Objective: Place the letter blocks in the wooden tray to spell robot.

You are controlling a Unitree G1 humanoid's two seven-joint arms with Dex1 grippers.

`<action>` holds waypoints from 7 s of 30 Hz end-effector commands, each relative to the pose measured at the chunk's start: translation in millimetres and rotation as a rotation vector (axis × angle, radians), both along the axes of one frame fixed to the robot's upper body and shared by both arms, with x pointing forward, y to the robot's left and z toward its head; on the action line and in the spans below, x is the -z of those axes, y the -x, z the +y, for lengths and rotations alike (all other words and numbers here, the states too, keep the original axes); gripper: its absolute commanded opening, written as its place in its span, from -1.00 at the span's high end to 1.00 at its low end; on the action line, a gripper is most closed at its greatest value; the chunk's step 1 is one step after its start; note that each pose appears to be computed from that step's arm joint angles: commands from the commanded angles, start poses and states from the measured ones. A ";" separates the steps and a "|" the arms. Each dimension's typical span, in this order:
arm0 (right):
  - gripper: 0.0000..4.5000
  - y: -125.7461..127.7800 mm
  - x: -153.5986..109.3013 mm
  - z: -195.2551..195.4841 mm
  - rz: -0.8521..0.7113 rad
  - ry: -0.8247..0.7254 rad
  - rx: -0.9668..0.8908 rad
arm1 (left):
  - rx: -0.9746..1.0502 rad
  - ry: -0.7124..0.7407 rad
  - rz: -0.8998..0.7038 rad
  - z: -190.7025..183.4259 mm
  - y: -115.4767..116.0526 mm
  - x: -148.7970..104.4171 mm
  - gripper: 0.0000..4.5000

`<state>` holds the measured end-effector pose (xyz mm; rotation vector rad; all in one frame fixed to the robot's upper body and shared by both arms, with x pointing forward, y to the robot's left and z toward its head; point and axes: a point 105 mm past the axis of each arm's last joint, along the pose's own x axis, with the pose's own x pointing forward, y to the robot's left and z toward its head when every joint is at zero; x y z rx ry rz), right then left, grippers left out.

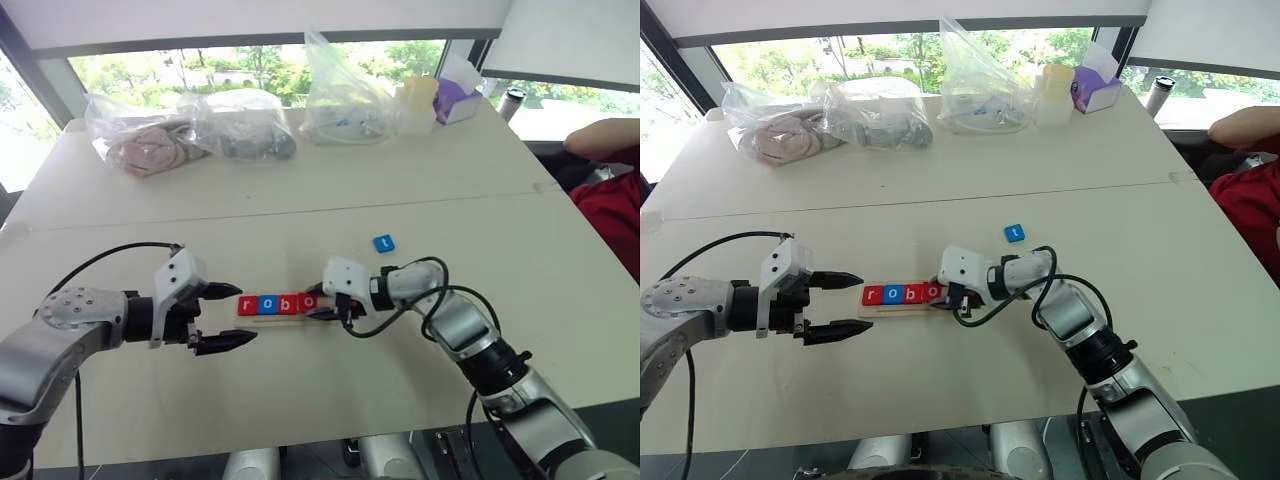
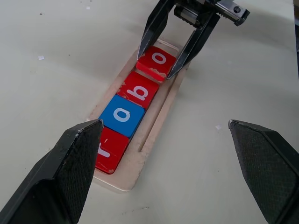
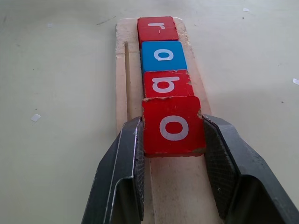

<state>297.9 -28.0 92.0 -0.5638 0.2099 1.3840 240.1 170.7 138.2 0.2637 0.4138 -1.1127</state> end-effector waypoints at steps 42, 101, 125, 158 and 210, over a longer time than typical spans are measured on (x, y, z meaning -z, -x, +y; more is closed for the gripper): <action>-0.99 -45.3 -86.8 -86.4 -0.002 -0.364 0.656 | -0.068 0.149 -0.216 -22.3 -36.4 -35.4 -1.00; -0.98 -38.8 -90.3 -132.1 -0.099 -0.283 1.110 | 0.116 0.126 -0.152 -57.0 -50.5 -10.8 -1.00; -0.88 -26.2 -14.8 -153.3 0.021 0.068 0.158 | 0.230 -0.007 -0.162 -64.3 0.0 -8.2 -1.00; 0.49 -15.9 -15.8 -44.7 -0.001 0.054 -0.019 | 0.109 -0.093 -0.145 -17.9 -11.3 -2.3 -1.00; -0.97 -31.3 -20.0 -60.6 -0.104 0.027 0.173 | 0.045 -0.084 -0.164 -16.2 -23.8 3.7 -1.00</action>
